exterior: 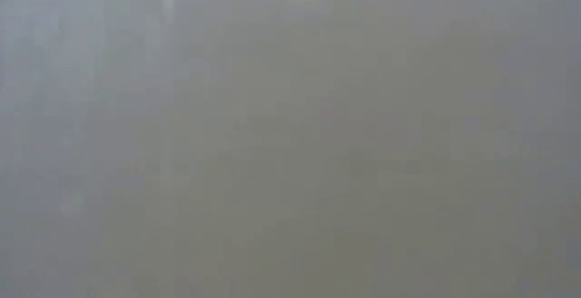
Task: Pick and place Granola Bars by type
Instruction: Put the red granola bar into the gray bin
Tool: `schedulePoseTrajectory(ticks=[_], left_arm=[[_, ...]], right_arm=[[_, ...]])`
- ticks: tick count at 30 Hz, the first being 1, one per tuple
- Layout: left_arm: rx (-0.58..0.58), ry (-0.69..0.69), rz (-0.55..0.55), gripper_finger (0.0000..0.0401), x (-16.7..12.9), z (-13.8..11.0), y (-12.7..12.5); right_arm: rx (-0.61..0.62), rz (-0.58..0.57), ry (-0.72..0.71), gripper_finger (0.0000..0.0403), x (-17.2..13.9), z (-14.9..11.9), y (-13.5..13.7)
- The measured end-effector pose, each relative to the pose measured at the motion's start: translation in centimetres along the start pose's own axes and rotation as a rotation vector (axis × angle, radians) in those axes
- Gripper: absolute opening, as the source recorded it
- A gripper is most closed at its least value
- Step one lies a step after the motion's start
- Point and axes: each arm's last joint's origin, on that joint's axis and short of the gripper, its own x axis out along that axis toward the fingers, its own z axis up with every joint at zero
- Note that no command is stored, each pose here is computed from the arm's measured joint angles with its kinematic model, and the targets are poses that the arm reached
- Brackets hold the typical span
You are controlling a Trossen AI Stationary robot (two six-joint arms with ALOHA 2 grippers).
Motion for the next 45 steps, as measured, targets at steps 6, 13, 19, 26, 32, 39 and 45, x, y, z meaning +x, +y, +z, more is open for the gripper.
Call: schedulePoseTrajectory(ticks=[6,13,19,26,32,39,45], left_arm=[[0.0,0.002,-0.005,0.0,0.0,0.0,0.0],[0.005,0.01,-0.025,0.0,0.0,0.0,-0.1],[0.021,0.011,-0.028,0.0,0.0,0.0,-0.1],[0.01,0.014,-0.034,0.0,0.0,0.0,-0.1],[0.01,0.014,-0.033,0.0,0.0,0.0,-0.1],[0.004,0.02,-0.03,0.0,0.0,-0.1,-0.1],[0.009,0.031,-0.025,0.0,-0.2,-0.2,0.1]], right_arm=[[0.057,0.096,-0.019,0.0068,-0.7,-2.0,1.6],[0.137,0.358,-0.032,0.0068,-1.1,-4.0,4.7],[0.193,0.594,-0.029,0.0068,-0.8,-6.6,7.3],[0.224,0.691,0.029,0.0068,0.4,-10.3,9.0],[0.197,0.713,0.038,0.0068,1.2,-12.6,11.3],[0.154,0.798,0.029,0.0068,2.1,-13.8,16.0],[0.166,0.784,0.079,0.0068,3.1,-14.5,19.1]])
